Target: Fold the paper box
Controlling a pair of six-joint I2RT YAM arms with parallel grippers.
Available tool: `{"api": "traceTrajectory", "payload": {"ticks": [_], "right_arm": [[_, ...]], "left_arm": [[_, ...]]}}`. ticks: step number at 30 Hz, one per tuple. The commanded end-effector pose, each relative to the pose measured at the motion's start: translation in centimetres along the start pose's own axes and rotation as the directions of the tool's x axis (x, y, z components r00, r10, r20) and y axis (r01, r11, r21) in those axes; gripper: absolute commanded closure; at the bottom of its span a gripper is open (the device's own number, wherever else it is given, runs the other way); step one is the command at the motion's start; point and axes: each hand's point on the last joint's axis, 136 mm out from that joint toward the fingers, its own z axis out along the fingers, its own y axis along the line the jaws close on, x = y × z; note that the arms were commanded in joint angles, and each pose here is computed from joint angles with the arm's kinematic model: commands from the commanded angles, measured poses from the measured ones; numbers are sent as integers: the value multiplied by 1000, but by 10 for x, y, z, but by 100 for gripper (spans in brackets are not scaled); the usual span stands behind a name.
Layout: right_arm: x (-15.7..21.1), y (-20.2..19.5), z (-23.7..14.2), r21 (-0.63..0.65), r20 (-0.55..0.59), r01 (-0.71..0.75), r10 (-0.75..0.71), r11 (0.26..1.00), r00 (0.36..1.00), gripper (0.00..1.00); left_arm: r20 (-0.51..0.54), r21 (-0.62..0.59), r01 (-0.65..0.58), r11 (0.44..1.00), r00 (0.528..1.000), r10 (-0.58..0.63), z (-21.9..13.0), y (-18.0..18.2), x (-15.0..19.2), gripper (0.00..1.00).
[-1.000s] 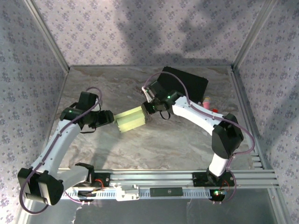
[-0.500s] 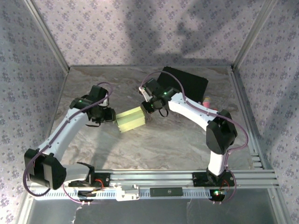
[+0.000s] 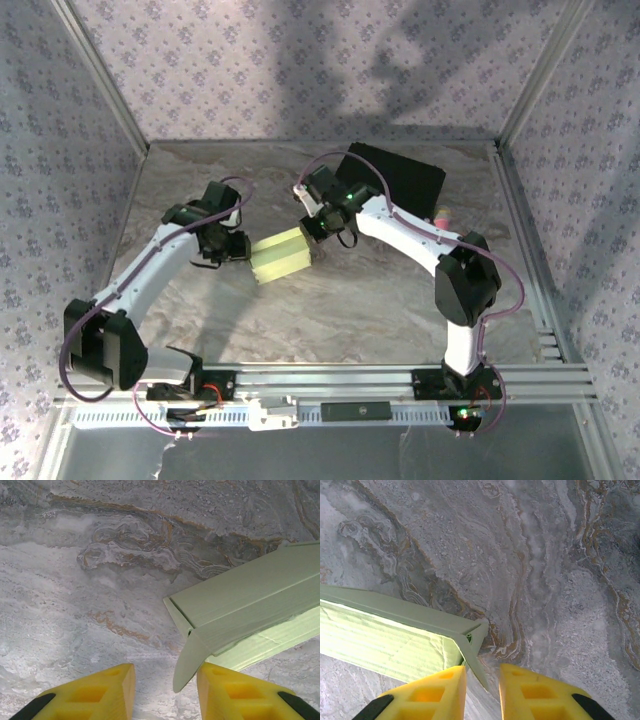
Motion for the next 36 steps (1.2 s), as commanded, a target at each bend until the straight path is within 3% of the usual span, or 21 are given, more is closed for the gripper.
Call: {"api": "traceTrajectory", "payload": {"ticks": [1,17,31,36], "right_arm": [[-2,3,0,-16,-11,17,-17,1000,1000,76],[-4,5,3,-23,-20,36,-37,999,999,69],[-3,8,3,-33,-27,39,-40,999,999,76],[-3,9,4,-34,-27,41,-42,999,999,80]], "left_arm": [[30,0,-33,999,999,33,-5,-5,-12,64],[36,-7,-73,997,997,73,-4,-11,-17,77],[8,-36,-101,994,995,102,2,-11,-11,76],[11,-27,-95,995,995,96,3,-13,-12,82]]}}
